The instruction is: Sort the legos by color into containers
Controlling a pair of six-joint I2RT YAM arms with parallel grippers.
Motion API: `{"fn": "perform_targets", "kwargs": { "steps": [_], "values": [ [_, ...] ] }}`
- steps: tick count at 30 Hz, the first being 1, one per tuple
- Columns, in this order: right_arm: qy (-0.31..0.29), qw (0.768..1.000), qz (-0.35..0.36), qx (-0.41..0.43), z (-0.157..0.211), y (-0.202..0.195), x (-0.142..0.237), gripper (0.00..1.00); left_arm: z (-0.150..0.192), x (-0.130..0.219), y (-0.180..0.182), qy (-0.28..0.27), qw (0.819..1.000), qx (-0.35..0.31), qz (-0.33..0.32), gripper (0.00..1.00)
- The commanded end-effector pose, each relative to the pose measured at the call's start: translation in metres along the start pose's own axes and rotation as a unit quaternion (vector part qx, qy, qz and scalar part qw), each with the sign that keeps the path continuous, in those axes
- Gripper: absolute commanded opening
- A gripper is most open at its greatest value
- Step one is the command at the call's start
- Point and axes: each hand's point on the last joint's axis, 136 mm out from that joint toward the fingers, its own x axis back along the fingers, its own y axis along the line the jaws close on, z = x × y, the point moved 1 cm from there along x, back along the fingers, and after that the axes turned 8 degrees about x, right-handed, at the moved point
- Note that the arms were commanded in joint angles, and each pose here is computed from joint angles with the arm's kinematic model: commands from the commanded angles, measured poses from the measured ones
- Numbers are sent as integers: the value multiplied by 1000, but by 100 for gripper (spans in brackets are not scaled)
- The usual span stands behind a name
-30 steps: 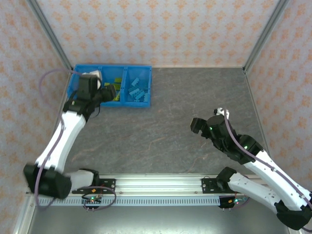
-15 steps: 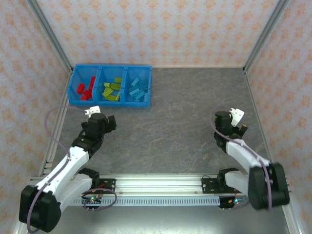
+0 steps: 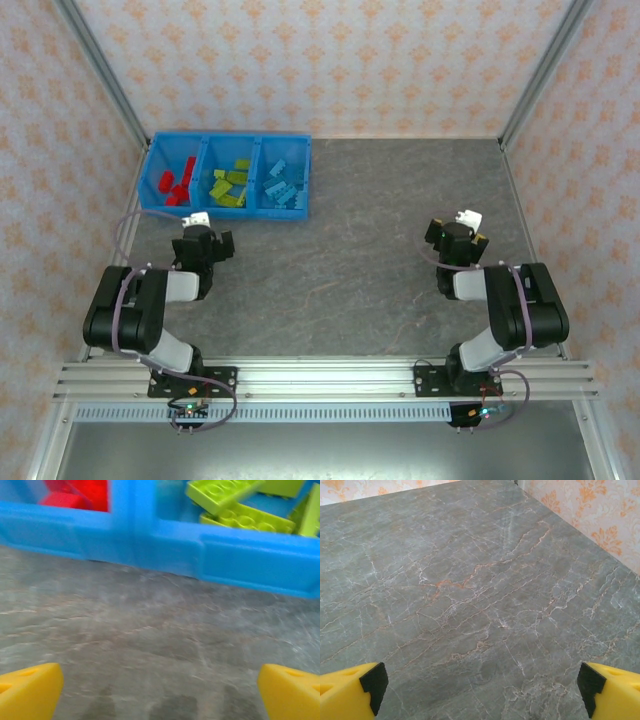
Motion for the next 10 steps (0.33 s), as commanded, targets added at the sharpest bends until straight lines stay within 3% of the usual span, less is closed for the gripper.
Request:
{"fn": "perform_targets", "kwargs": {
  "steps": [1,10],
  "values": [
    [-33,999,-8,-8,-20,4,1,99,-47,7,-23,-82,996,-7,45,100],
    [-34,999,6,-15,-20,-1,2,99,-46,7,-26,-77,996,-16,44,100]
  ]
}}
